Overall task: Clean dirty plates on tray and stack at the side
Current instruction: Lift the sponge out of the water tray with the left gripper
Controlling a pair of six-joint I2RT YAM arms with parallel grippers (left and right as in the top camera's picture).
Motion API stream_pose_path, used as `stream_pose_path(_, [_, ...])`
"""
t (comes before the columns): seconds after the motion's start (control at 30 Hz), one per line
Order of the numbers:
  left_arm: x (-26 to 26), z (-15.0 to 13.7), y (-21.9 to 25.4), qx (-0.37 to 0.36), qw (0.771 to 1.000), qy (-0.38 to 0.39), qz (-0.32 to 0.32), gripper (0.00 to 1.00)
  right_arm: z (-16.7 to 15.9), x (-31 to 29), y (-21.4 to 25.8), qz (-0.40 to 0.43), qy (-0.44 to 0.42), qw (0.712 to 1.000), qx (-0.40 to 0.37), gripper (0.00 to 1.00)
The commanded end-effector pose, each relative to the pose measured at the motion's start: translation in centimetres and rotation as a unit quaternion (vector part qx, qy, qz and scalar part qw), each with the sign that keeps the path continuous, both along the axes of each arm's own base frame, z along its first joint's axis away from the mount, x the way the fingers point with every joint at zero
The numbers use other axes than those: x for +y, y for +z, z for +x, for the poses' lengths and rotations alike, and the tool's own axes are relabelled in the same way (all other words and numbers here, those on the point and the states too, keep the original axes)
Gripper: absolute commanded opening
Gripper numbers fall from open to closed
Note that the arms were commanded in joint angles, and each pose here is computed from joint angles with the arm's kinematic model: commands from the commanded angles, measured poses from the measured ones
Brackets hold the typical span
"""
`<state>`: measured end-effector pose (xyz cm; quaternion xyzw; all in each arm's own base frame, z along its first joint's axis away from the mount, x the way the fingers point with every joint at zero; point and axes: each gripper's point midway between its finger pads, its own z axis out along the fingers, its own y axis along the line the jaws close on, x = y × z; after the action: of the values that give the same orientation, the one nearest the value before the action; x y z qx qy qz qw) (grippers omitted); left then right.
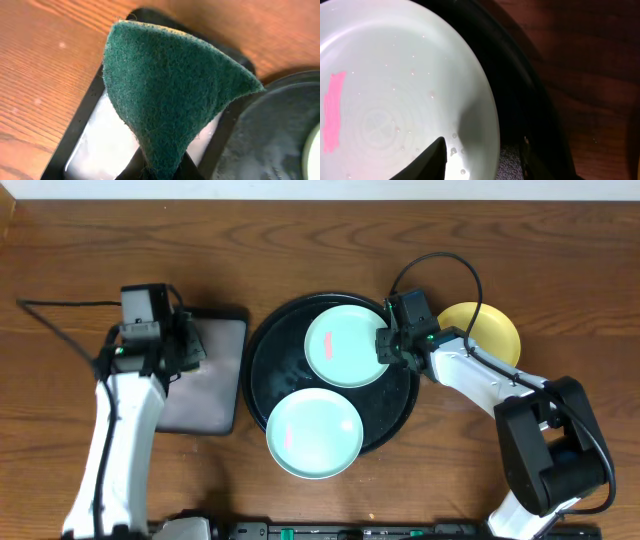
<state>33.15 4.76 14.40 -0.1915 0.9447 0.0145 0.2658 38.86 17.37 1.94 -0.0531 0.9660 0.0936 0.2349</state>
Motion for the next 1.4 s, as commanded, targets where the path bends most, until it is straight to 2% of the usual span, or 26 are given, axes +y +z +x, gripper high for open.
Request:
stream_pose_path(0.0, [-0.7, 0.0, 1.3, -0.018, 1.000, -0.014, -0.012, 0.08, -0.2, -0.1, -0.4, -0.004, 0.002, 1.000, 0.002, 0.47])
stream_pose_path(0.13, [-0.8, 0.0, 1.0, -0.013, 1.000, -0.018, -0.011, 0.07, -0.1, -0.1, -0.3, -0.004, 0.002, 1.000, 0.002, 0.52])
stream_pose_path(0.53, [-0.8, -0.1, 0.0, 0.004, 1.000, -0.029, -0.007, 0.07, -0.1, -0.1, -0.3, -0.006, 0.006, 1.000, 0.001, 0.56])
stream_pose_path(0.63, [-0.8, -0.1, -0.2, 0.008, 0.999, -0.035, -0.004, 0.07, 0.0, 0.0, -0.3, -0.014, 0.024, 1.000, -0.006, 0.63])
stream_pose_path(0.73, [-0.8, -0.1, -0.3, 0.011, 0.999, -0.040, -0.001, 0.07, 0.0, 0.0, -0.3, -0.016, 0.028, 0.999, -0.007, 0.66])
stream_pose_path(1.07, [-0.8, -0.1, -0.7, 0.018, 0.999, -0.047, 0.001, 0.08, 0.1, -0.1, -0.2, -0.032, 0.053, 0.998, -0.016, 0.68])
stream_pose_path(1.33, [-2.2, 0.1, -0.7, 0.013, 0.996, -0.086, -0.023, 0.07, 0.1, -0.1, -0.2, -0.032, 0.054, 0.998, -0.016, 0.85])
stream_pose_path(1.37, [-2.2, 0.1, -0.7, 0.013, 0.996, -0.087, -0.024, 0.07, 0.1, -0.1, -0.2, -0.032, 0.054, 0.998, -0.016, 0.90])
